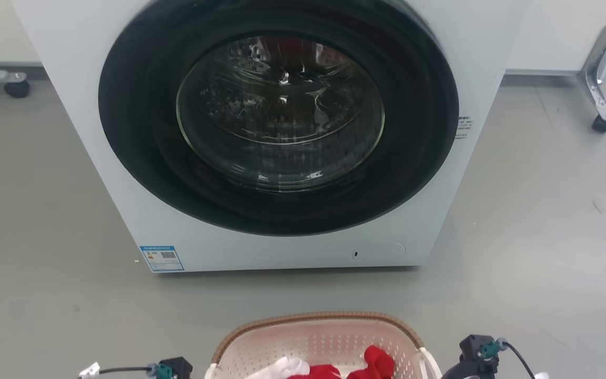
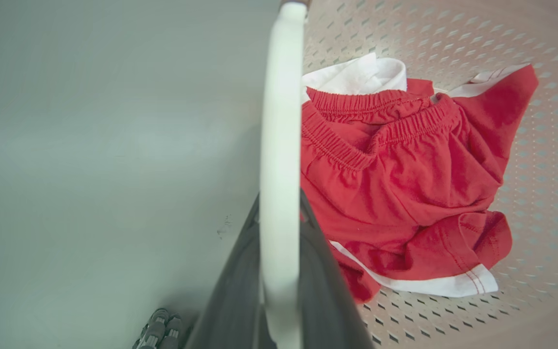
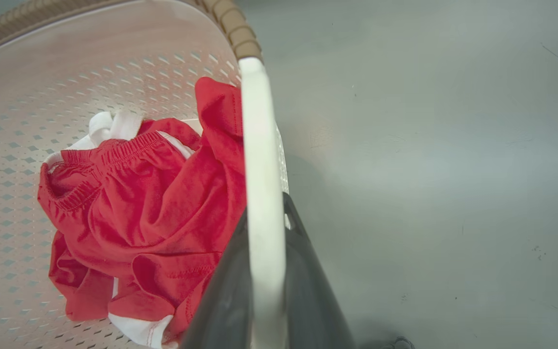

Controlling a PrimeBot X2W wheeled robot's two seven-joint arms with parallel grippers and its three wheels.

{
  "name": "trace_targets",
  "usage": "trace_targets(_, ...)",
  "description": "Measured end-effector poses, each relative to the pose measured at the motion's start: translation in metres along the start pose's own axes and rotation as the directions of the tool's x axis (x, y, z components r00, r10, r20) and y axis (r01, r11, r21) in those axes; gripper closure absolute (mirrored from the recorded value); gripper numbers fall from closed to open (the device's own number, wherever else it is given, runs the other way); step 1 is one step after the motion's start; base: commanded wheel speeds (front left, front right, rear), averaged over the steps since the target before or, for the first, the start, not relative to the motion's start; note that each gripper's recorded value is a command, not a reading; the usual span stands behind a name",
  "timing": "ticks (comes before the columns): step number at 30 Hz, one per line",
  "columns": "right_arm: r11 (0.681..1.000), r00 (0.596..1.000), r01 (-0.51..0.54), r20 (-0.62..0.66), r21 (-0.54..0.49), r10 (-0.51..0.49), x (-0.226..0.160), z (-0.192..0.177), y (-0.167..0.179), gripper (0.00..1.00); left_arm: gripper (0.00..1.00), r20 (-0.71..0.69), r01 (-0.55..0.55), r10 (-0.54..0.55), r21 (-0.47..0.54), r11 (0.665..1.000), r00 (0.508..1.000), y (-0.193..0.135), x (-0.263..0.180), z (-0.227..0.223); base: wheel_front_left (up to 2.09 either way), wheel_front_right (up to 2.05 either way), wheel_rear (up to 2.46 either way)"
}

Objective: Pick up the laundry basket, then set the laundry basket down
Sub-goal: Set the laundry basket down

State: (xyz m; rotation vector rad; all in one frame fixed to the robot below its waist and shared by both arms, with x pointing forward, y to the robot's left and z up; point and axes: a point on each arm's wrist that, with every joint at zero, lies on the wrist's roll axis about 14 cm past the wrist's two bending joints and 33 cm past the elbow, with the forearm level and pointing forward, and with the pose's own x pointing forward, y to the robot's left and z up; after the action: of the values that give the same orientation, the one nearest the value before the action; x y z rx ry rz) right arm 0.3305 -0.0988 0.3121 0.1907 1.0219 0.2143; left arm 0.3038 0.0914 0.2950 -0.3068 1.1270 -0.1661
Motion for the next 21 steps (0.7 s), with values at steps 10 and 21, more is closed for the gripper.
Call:
trace_targets(10,1.0,1.0,0.006,0.02,-0.008,-0.006,0.015,0.025,-0.003,1.0,1.0,0.014,-0.001,0.001,0.005,1.0,1.0,-0.001,0.014,0.024,0.0,0.0,0.0)
trace_targets(21,1.0,0.999,0.01,0.045,-0.017,-0.009,0.041,0.053,-0.008,1.0,1.0,0.034,-0.008,0.008,0.005,1.0,0.999,0.003,0.039,0.049,0.0,0.0,0.0)
